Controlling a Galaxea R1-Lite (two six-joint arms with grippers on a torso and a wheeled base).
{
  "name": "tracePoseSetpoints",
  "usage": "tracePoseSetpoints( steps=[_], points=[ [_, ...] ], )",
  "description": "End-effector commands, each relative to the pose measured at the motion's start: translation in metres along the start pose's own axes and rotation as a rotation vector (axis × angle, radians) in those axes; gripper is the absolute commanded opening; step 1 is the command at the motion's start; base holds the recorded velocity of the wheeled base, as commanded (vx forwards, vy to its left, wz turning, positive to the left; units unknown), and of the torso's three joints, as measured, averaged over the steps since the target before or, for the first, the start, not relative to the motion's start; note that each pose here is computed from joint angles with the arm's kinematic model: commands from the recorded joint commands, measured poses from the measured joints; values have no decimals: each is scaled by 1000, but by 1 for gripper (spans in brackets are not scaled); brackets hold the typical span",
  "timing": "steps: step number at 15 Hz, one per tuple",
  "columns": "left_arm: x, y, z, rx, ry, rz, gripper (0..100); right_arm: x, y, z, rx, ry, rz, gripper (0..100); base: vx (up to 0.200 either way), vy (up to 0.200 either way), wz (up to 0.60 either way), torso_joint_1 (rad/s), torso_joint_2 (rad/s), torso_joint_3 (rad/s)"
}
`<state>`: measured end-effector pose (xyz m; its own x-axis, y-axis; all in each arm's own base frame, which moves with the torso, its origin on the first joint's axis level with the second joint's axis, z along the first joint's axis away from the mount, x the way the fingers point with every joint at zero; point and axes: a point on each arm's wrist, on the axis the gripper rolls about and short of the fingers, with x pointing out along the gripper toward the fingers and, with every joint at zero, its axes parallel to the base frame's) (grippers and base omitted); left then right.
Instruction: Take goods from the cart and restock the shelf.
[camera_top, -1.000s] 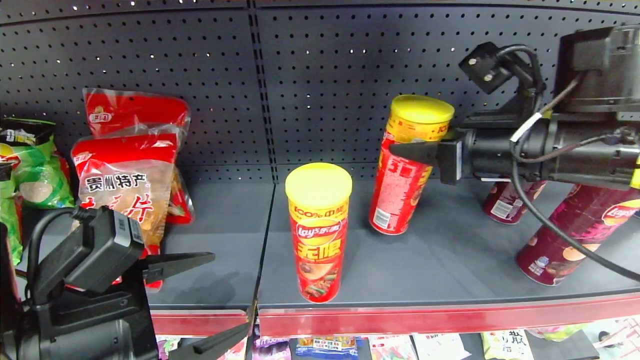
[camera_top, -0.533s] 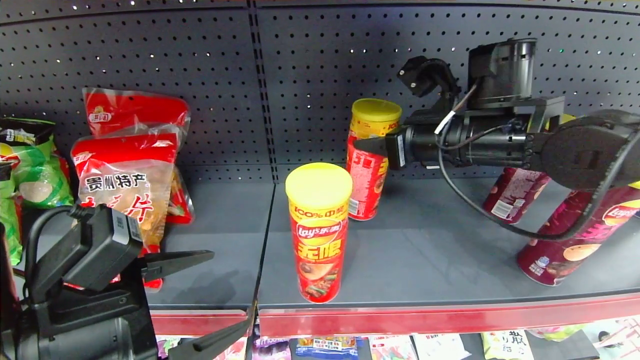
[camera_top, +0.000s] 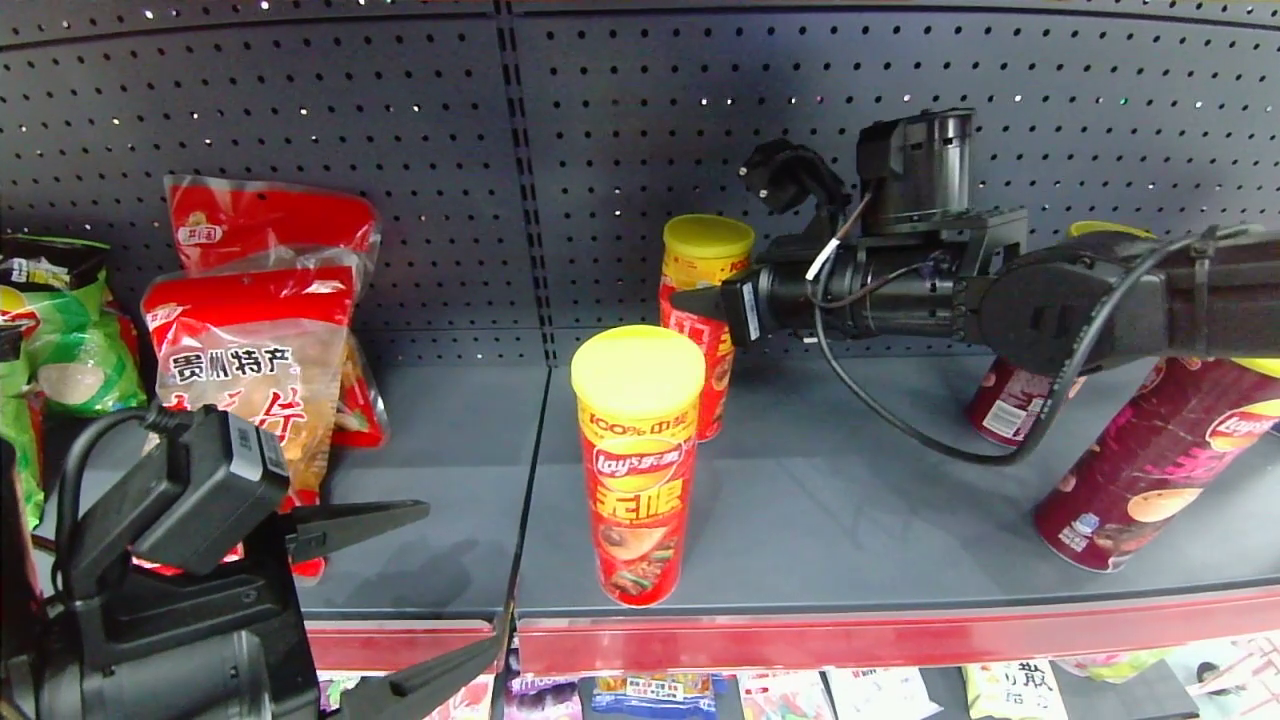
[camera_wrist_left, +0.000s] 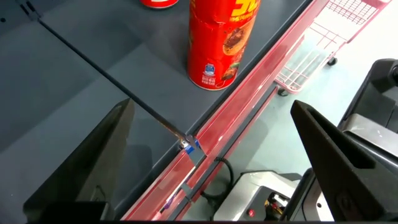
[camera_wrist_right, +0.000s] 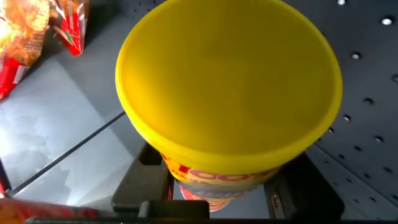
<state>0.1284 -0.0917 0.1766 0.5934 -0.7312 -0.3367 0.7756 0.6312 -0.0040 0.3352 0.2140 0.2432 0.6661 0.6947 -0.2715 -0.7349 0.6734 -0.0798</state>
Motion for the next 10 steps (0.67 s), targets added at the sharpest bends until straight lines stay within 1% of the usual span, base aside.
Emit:
tracePoseSetpoints(
  steps=[1, 6, 7, 10],
  points=[
    [1, 0, 0, -1, 1, -1, 100, 6, 4, -1, -3, 2, 12, 0, 0, 0, 0, 0, 0, 0],
    [1, 0, 0, -1, 3, -1, 100, 8, 8, -2, -5, 8, 23, 0, 0, 0, 0, 0, 0, 0],
    [1, 0, 0, -1, 3, -1, 100, 8, 9, -5, -7, 18, 24, 100, 0, 0, 0, 0, 0, 0],
    [1, 0, 0, -1, 3, -1, 100, 4, 11, -2, -9, 11, 22, 100, 0, 0, 0, 0, 0, 0]
  ],
)
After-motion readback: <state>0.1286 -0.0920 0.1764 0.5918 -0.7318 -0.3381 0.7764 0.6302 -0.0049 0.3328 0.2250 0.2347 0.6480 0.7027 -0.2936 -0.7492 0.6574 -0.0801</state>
